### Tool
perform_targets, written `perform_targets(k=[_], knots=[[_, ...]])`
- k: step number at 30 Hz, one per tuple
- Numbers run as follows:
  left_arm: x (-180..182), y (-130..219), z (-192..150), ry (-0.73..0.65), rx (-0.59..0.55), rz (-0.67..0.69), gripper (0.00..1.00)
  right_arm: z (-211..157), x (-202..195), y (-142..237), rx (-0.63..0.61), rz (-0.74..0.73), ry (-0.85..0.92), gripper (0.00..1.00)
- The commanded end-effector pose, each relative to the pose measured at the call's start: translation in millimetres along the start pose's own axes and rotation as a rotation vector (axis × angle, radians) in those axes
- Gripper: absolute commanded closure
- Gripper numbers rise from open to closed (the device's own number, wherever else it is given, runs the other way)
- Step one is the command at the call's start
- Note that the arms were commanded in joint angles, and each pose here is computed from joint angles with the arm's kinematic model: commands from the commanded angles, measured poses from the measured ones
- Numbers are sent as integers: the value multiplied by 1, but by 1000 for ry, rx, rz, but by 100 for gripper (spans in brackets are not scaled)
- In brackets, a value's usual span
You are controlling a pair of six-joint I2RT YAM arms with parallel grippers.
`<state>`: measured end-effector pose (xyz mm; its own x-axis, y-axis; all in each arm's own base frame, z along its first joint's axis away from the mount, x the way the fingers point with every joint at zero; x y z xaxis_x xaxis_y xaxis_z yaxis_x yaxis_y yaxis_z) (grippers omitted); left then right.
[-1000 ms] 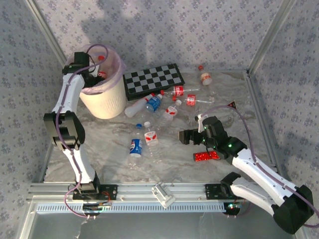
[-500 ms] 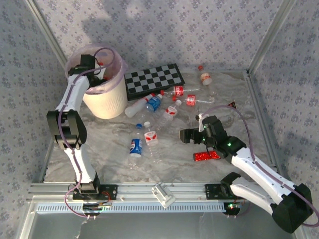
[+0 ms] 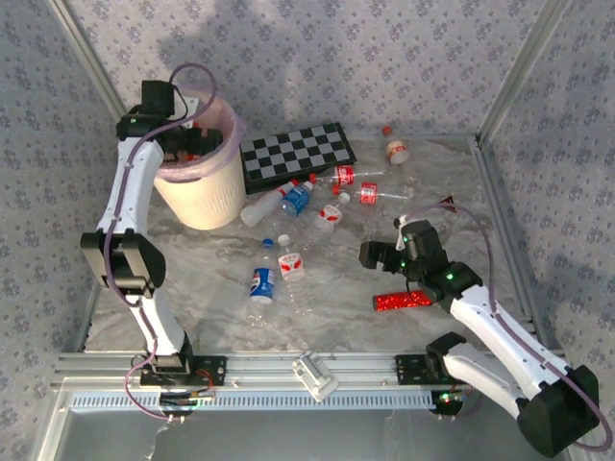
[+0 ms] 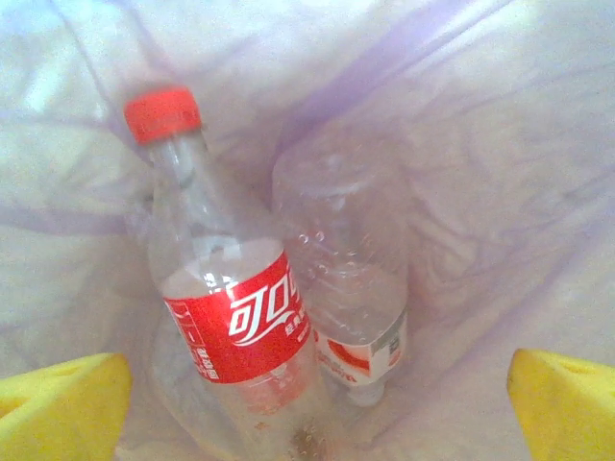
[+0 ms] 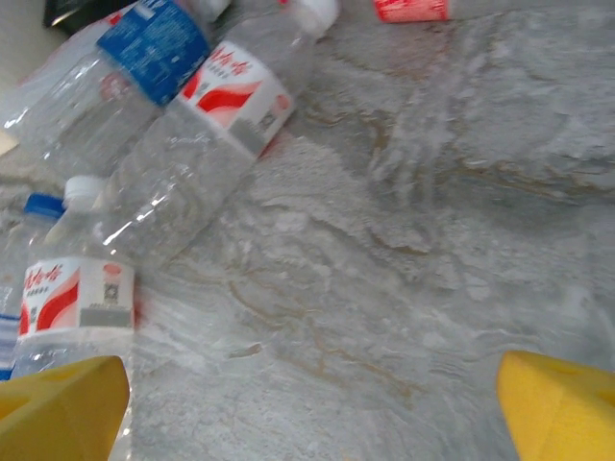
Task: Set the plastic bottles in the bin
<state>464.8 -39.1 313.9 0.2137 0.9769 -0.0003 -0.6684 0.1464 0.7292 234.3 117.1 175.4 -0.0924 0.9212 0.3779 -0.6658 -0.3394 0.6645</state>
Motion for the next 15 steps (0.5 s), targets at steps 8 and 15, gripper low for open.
perform_targets(k=[8, 15], knots=[[-17, 98, 17, -77, -151, 108, 0, 23, -55, 23, -80, -146, -461, 0], [-67, 174, 10, -196, -305, 144, 0, 48, -92, 15, -200, -192, -826, 0]])
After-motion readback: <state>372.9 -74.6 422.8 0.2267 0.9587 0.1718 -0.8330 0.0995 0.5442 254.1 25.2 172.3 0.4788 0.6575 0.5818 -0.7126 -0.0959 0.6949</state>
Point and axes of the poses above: each hand's point on the last joint's axis, 136 mm out from that joint toward the fingers, its own y axis back along the fingers, its own x axis along the line the jaws close on, z = x × y, the point moved 3 cm from there along y, back along the fingers, and after that the axes turned 2 degrees about -y, right-handed, at the moved point
